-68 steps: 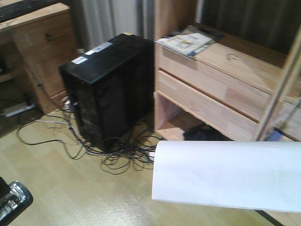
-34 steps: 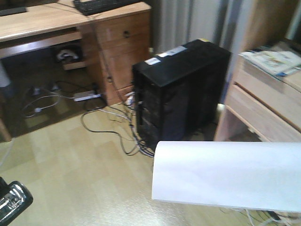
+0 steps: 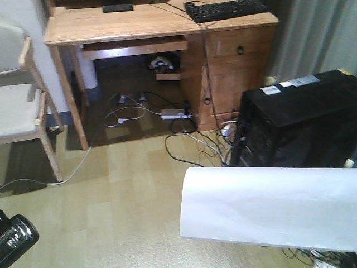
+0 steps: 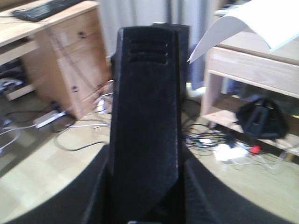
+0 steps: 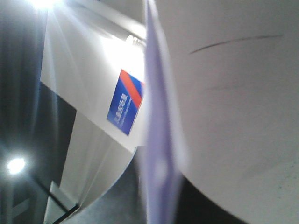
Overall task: Grab stapler and paper to desk for stapling
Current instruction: 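Drive the base toward the wooden desk holding stapler and paper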
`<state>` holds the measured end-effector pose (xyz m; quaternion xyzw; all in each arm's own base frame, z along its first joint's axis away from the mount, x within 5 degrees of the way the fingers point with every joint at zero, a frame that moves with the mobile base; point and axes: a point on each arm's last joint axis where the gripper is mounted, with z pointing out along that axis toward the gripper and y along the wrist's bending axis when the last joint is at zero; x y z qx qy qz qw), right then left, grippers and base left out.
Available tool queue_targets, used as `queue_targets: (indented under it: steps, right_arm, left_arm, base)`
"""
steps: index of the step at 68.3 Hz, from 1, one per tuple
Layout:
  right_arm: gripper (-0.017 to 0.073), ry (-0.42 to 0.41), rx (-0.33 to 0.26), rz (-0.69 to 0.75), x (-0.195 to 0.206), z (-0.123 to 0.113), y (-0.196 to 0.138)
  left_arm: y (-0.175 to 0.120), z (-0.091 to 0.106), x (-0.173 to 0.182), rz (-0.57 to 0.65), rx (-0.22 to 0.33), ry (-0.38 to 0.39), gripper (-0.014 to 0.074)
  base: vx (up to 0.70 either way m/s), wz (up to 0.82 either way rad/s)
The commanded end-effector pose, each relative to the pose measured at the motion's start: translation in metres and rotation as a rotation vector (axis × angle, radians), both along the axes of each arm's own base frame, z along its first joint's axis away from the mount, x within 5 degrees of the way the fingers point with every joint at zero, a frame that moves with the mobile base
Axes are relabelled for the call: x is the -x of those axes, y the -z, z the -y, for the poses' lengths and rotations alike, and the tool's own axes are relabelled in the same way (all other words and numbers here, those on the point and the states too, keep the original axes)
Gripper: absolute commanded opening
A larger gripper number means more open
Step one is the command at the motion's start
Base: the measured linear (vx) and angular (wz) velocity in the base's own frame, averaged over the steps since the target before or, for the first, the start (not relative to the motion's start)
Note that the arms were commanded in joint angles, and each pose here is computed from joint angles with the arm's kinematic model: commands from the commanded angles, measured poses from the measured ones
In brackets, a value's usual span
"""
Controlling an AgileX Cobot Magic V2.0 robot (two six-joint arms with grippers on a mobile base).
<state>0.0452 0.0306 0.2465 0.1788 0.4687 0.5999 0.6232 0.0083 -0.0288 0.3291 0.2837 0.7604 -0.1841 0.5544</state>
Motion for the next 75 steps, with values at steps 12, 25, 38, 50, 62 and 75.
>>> queue_targets:
  steps: [12, 25, 38, 50, 62, 75]
  right_arm:
    - [-0.0003, -0.022, -0.006, 0.065, 0.0034, -0.0013, -0.0123]
    - [-0.0003, -0.022, -0.006, 0.065, 0.0034, -0.0013, -0.0123]
    - [-0.0003, -0.022, -0.006, 0.065, 0.0034, -0.0013, -0.0123]
    - [-0.0003, -0.022, -0.006, 0.065, 0.0034, -0.0013, -0.0123]
    - [-0.0003, -0.022, -0.006, 0.065, 0.0034, -0.0013, -0.0123]
    - [-0.0003, -0.022, -0.006, 0.065, 0.0034, -0.0013, -0.0123]
  left_arm:
    - [-0.0170, 0.0012, -0.0032, 0.081, 0.088, -0.012, -0.0006]
    - [-0.0170, 0.0012, -0.0032, 0.081, 0.088, -0.012, -0.0006]
    - [-0.0170, 0.0012, -0.0032, 0.081, 0.088, -0.012, -0.0006]
    - [-0.0170, 0.0012, -0.0032, 0.081, 0.088, -0.012, -0.0006]
    - [-0.0170, 0.0012, -0.0032, 0.081, 0.088, -0.012, -0.0006]
    - [-0.0170, 0.0012, -0.0032, 0.081, 0.088, -0.012, -0.0006]
  base:
    - [0.17, 0.34]
    - [0.17, 0.19]
    - [0.19, 0.11]
    - [0.21, 0.06]
    - [0.24, -0.01]
    - [0.25, -0.06]
